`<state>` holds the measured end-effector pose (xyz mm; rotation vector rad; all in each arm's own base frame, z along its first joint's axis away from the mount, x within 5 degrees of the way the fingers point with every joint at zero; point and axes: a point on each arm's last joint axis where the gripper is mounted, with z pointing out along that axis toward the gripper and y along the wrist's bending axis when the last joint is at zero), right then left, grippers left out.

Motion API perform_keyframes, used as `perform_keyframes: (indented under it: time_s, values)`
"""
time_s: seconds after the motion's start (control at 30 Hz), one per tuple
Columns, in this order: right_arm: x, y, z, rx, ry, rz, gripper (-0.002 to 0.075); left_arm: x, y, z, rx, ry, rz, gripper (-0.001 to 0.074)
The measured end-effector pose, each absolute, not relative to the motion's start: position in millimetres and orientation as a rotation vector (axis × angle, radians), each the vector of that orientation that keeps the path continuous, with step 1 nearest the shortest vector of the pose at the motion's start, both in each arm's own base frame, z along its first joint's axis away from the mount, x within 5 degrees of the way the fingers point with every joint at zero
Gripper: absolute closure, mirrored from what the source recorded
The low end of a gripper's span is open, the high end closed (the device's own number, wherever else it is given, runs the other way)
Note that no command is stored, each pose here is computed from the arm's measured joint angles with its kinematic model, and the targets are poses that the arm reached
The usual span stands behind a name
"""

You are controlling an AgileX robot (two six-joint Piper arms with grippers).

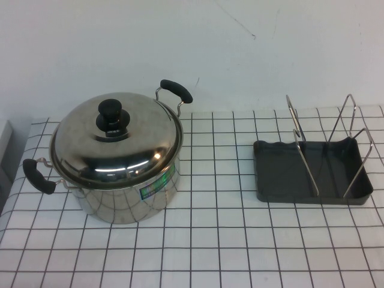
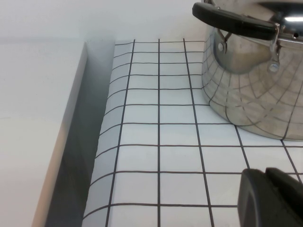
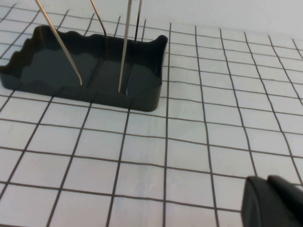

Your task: Put pot lid on rack

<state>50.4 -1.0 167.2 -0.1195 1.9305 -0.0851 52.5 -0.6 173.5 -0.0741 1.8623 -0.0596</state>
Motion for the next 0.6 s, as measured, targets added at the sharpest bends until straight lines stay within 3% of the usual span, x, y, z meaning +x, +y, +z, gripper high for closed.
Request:
perform_keyframes:
  time_s: [0.3,0.6]
  values:
    - [52,-1,170,-0.12,1.886,-0.086,0.0729,55,0,179,-0.073,1.782,-0.06,0.0738]
    - [55,2,216,-0.108,1.367,-0.081,0.0729,54,1,219,-0.064,1.333,-0.059,0.0738]
